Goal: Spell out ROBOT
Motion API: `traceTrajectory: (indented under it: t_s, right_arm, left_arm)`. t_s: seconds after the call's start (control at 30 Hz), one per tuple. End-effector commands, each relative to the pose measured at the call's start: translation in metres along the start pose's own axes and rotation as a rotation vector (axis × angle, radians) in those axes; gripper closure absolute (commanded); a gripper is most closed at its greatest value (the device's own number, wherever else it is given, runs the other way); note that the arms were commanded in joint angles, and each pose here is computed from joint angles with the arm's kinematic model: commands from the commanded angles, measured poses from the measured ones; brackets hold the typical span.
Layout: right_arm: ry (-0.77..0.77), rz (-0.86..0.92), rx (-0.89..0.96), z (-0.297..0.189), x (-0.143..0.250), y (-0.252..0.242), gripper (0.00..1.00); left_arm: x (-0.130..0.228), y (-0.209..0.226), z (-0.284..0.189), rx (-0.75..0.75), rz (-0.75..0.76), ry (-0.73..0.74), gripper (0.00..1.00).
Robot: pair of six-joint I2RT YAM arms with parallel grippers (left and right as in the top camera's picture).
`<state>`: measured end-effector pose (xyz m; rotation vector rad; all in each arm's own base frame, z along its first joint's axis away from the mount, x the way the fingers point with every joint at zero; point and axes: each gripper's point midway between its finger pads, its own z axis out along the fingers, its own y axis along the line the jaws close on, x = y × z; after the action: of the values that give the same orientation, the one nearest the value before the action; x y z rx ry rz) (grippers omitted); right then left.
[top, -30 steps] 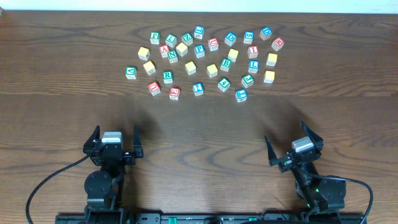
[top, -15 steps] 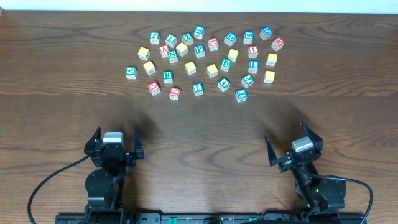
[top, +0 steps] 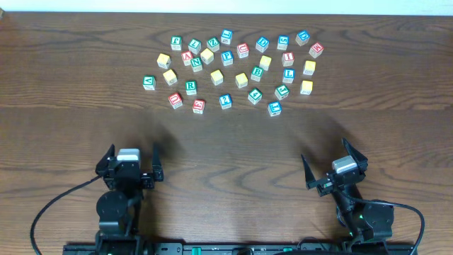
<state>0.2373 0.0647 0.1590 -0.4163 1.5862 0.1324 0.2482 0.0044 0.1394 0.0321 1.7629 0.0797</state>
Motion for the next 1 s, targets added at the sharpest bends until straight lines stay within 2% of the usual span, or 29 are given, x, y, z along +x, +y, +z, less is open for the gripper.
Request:
traceTrajectory:
  t_s: [0.0,0.3,0.43,0.63,0.8,0.87,0.97]
  right_arm:
    - [-0.004,0.015,-0.009,0.000,0.000,0.002,0.01]
    - [-0.004,0.015,-0.009,0.000,0.000,0.002,0.01]
    - [-0.004,0.014,-0.009,0.000,0.000,0.002,0.01]
    - [-0.004,0.015,-0.009,0.000,0.000,0.002,0.01]
    - [-0.004,0.015,-0.009,0.000,0.000,0.002,0.01]
    - [-0.004,0.015,-0.009,0.000,0.000,0.002,0.01]
    - [-0.004,0.015,-0.009,0.000,0.000,0.002,0.01]
  left_arm:
    - [-0.036,0.003,-0.002,-0.006,-0.010,-0.010,0.02]
    - [-0.079,-0.003,0.038,0.047,-0.002,0.302,0.02]
    - [-0.101,-0.006,0.074,0.067,-0.009,0.511,0.02]
    - [-0.122,-0.020,0.124,0.094,-0.020,0.708,0.02]
    - [-0.106,-0.053,0.165,0.145,-0.025,0.961,0.02]
    - [-0.088,-0.078,0.180,0.206,-0.015,1.012,0.02]
    - [-0.075,-0.086,0.186,0.217,-0.007,1.035,0.02]
